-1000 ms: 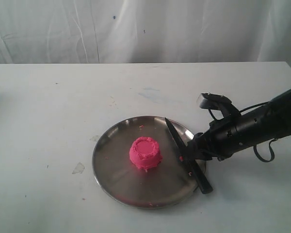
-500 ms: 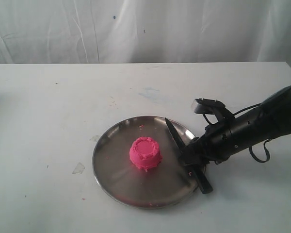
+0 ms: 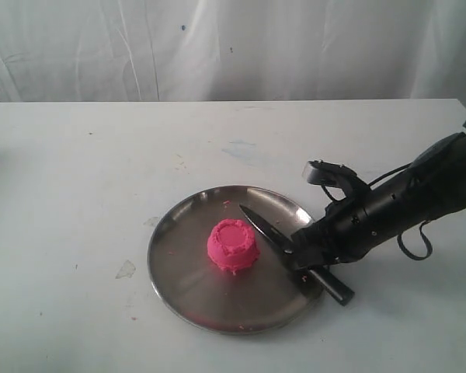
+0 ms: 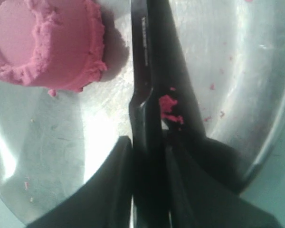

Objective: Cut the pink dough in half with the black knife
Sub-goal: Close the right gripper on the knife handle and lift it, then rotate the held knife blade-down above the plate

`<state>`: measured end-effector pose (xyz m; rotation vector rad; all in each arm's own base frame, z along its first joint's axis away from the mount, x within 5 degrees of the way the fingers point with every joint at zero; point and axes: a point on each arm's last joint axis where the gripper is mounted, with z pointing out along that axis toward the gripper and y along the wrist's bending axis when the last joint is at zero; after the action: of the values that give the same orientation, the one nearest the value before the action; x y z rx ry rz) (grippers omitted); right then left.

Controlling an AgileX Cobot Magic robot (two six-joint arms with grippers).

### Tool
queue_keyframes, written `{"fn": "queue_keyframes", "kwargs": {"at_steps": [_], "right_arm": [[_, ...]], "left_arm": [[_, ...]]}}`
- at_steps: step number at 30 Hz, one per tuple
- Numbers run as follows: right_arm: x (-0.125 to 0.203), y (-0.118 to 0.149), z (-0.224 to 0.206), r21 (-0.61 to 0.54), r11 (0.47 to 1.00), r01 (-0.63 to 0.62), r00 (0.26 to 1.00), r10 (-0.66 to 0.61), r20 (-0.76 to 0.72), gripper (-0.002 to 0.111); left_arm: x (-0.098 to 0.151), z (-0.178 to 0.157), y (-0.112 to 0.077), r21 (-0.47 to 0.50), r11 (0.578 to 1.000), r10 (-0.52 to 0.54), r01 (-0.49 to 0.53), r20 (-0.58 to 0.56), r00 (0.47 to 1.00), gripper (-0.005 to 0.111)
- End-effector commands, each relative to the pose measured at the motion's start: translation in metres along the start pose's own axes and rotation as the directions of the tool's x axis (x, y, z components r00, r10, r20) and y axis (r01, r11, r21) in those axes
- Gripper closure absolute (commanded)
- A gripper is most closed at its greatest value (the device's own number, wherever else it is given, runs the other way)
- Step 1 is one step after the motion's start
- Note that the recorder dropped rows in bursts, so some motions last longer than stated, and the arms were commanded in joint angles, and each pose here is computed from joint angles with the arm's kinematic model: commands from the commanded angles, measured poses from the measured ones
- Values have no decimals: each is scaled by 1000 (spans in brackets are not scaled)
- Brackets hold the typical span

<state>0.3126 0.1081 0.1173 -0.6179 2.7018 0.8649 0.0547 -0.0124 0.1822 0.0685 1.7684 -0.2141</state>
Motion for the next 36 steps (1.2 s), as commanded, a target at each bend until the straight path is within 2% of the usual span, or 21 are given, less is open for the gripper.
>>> {"fn": "queue_keyframes", "kwargs": {"at_steps": [1, 4, 10, 19, 29, 33, 36], "right_arm": [[-2, 3, 1, -31, 999, 8, 1000, -8, -14, 108], [-6, 4, -2, -25, 1000, 10, 1000, -10, 2, 108], [-23, 13, -33, 110, 990, 87, 986, -102, 134, 108], [-30, 50, -80, 194, 951, 241, 935, -281, 217, 108], [-10, 82, -90, 212, 906, 366, 875, -413, 254, 108], [2, 88, -97, 246, 899, 363, 863, -424, 277, 108], [13, 99, -101, 245, 866, 436, 814, -495, 303, 108]], "left_arm": [[2, 0, 0, -1, 1000, -5, 5, -4, 1000, 107], [2, 0, 0, -1, 1000, -5, 5, -4, 1000, 107], [2, 0, 0, -1, 1000, -5, 5, -4, 1000, 107], [2, 0, 0, -1, 1000, -5, 5, -4, 1000, 107], [2, 0, 0, -1, 1000, -5, 5, -4, 1000, 107], [2, 0, 0, -1, 1000, -5, 5, -4, 1000, 107], [2, 0, 0, -1, 1000, -5, 5, -4, 1000, 107]]}}
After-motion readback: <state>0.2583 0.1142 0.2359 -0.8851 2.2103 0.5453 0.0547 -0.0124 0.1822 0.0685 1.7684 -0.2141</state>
